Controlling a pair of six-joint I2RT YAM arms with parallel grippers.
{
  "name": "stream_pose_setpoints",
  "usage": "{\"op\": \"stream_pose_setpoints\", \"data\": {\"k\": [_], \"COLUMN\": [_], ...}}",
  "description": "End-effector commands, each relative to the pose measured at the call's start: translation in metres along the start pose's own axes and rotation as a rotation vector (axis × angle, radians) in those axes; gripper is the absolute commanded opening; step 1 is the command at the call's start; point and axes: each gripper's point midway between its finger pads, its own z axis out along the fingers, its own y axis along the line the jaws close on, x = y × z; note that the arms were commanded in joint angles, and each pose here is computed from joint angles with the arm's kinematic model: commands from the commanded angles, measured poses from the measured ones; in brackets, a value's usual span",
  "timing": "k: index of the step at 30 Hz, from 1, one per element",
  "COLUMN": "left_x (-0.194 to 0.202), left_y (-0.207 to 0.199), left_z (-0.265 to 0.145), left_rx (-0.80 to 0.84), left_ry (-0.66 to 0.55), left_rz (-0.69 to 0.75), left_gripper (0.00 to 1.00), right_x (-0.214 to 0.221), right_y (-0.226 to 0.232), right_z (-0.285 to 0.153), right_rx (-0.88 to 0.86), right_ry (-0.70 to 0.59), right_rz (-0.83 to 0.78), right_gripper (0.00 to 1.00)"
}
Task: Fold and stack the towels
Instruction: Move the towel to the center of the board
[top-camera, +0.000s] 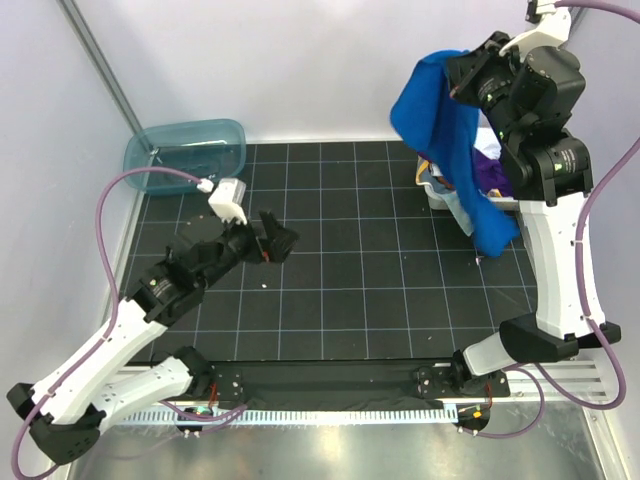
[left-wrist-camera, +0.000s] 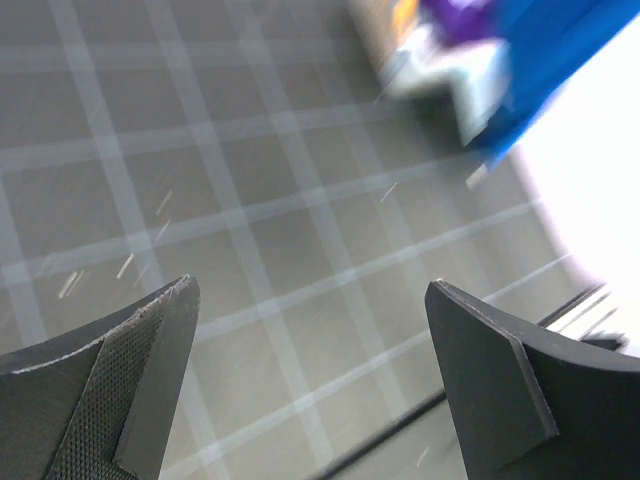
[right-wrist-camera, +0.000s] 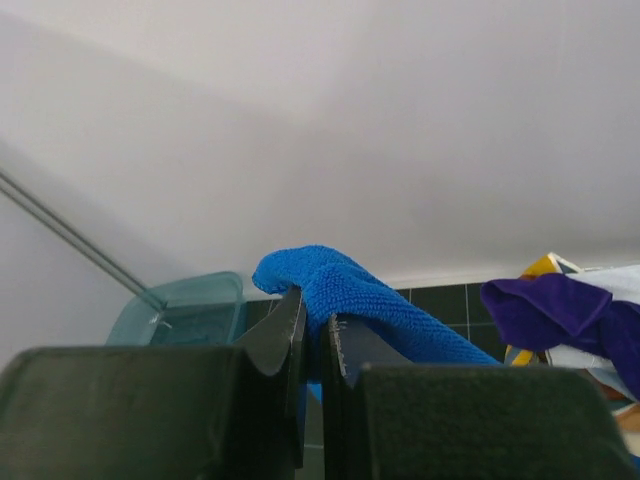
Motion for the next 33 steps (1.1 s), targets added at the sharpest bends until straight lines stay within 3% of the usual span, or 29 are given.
{"op": "stream_pose_setpoints", "data": {"k": [1, 8, 15, 19, 33], "left_x": [-0.076, -0.115, -0.132, -0.136, -0.154], "left_y": [-0.056, -0.11, -0.146, -0.162, -0.205], "left_z": [0.014, 0.054, 0.082, 0.105, 0.123], "left_rx": [0.234, 0.446, 0.594, 0.656, 0.865], "left_ry": [-0.298, -0.431, -0.467, -0.456, -0.449], "left_rz": [-0.059, -0.026, -0.074, -0.131, -0.289], "left_gripper": [0.99, 1.0, 1.0, 1.0, 1.0], "right_x": [-0.016, -0.012, -0.006, -0.003, 0.006], "right_y": [0.014, 0.028, 0.033, 0.04, 0.043], "right_z": [-0.026, -0.053, -0.065, -0.073, -0.078], "right_rx": [-0.054, -0.125, -0.146, -0.187, -0.203], "right_ry": [-0.014, 0.023, 0.055, 0.083, 0.119], "right_rz": [-0.023, 0.024, 0.066, 0.088, 0.107], "right_gripper": [0.01, 0.01, 0.01, 0.01, 0.01]}}
